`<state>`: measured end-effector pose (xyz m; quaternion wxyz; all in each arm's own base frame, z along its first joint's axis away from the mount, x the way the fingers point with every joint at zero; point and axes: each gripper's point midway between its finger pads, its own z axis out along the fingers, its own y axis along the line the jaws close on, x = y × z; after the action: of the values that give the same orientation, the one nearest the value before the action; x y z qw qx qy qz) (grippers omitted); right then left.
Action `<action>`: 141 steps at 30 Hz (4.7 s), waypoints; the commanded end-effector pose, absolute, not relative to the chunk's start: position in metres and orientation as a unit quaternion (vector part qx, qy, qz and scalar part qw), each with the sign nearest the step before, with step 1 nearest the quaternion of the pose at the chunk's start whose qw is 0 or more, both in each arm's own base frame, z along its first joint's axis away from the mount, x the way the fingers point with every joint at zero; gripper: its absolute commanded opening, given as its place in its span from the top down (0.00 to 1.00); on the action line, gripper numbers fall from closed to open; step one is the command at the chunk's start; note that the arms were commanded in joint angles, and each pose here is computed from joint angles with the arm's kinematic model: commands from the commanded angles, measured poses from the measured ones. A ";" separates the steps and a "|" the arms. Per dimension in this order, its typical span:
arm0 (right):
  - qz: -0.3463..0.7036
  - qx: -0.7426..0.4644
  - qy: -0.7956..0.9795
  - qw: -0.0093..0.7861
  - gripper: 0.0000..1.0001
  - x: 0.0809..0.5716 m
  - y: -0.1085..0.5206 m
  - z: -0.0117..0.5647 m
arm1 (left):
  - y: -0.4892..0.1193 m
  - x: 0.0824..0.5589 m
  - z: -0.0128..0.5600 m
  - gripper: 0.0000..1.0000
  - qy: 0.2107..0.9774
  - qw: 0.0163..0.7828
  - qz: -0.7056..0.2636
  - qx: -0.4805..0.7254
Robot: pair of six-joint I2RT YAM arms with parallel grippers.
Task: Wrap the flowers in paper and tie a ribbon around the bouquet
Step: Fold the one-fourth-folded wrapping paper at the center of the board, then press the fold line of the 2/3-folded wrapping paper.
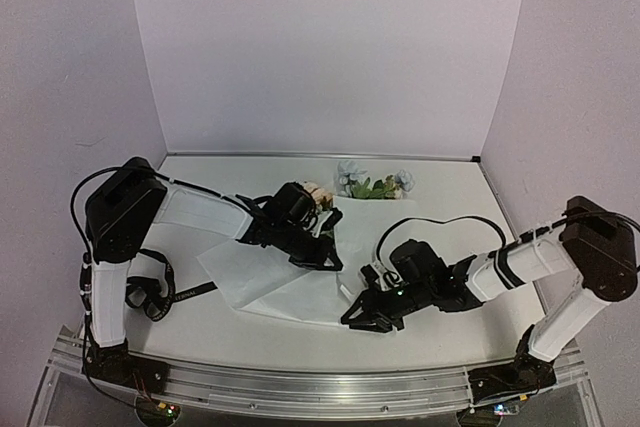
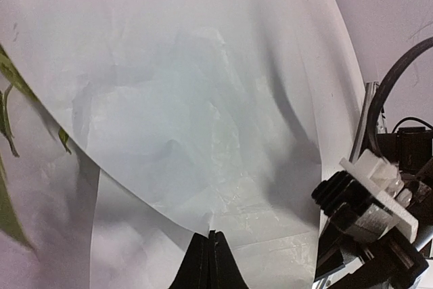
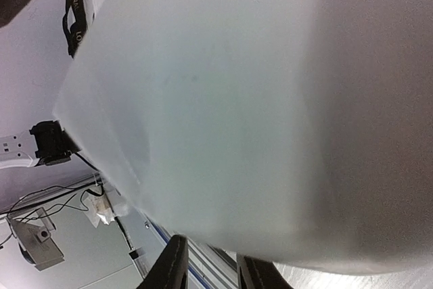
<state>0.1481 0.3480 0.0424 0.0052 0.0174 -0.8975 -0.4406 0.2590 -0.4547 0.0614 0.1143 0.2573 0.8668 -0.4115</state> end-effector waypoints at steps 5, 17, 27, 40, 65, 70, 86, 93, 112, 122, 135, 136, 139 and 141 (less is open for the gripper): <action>-0.407 0.041 -0.912 -0.035 0.63 0.147 0.323 0.056 | -0.445 0.268 0.109 1.00 0.850 0.194 -0.432 0.231; -0.341 0.020 -0.936 -0.087 0.58 0.165 0.293 0.051 | -0.424 0.263 0.087 1.00 0.876 0.214 -0.387 0.192; -0.317 -0.002 -0.945 -0.076 0.73 0.177 0.303 0.044 | -0.415 0.262 0.083 1.00 0.884 0.232 -0.369 0.171; -0.284 -0.017 -0.957 -0.063 0.79 0.180 0.312 0.020 | -0.405 0.259 0.069 1.00 0.891 0.239 -0.352 0.157; -0.322 0.007 -0.945 -0.062 0.85 0.184 0.360 0.036 | -0.394 0.253 0.067 1.00 0.894 0.244 -0.344 0.149; -0.308 -0.014 -0.949 -0.069 0.86 0.181 0.349 0.008 | -0.389 0.252 0.067 1.00 0.896 0.246 -0.339 0.148; -0.268 0.042 -0.960 -0.068 0.85 0.134 0.331 -0.007 | -0.378 0.225 0.084 0.88 0.898 0.259 -0.314 0.167; -0.288 0.053 -0.954 -0.069 0.83 0.135 0.345 0.010 | -0.392 0.205 0.103 0.68 0.889 0.284 -0.282 0.223; -0.319 0.035 -0.944 -0.072 0.77 0.144 0.337 0.033 | -0.438 0.148 0.048 0.92 0.856 0.179 -0.370 0.312; -0.312 -0.010 -0.949 -0.054 0.77 0.158 0.325 0.014 | -0.421 0.140 0.021 1.00 0.876 0.156 -0.349 0.293; -0.317 -0.075 -0.944 -0.050 0.77 0.187 0.310 0.002 | -0.404 0.141 -0.010 1.00 0.904 0.133 -0.295 0.280; -0.319 -0.081 -0.943 -0.050 0.77 0.191 0.310 0.002 | -0.403 0.141 -0.011 1.00 0.905 0.132 -0.293 0.280; -0.325 -0.098 -0.940 -0.048 0.77 0.202 0.308 0.004 | -0.401 0.141 -0.014 1.00 0.907 0.129 -0.288 0.279; -0.329 -0.110 -0.937 -0.046 0.77 0.210 0.306 0.005 | -0.400 0.140 -0.017 1.00 0.908 0.127 -0.285 0.280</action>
<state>0.1896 0.3141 0.0108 -0.0405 -0.0740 -0.9376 -0.3374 0.1436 -0.4194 0.0168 0.1520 0.2819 0.8840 -0.3405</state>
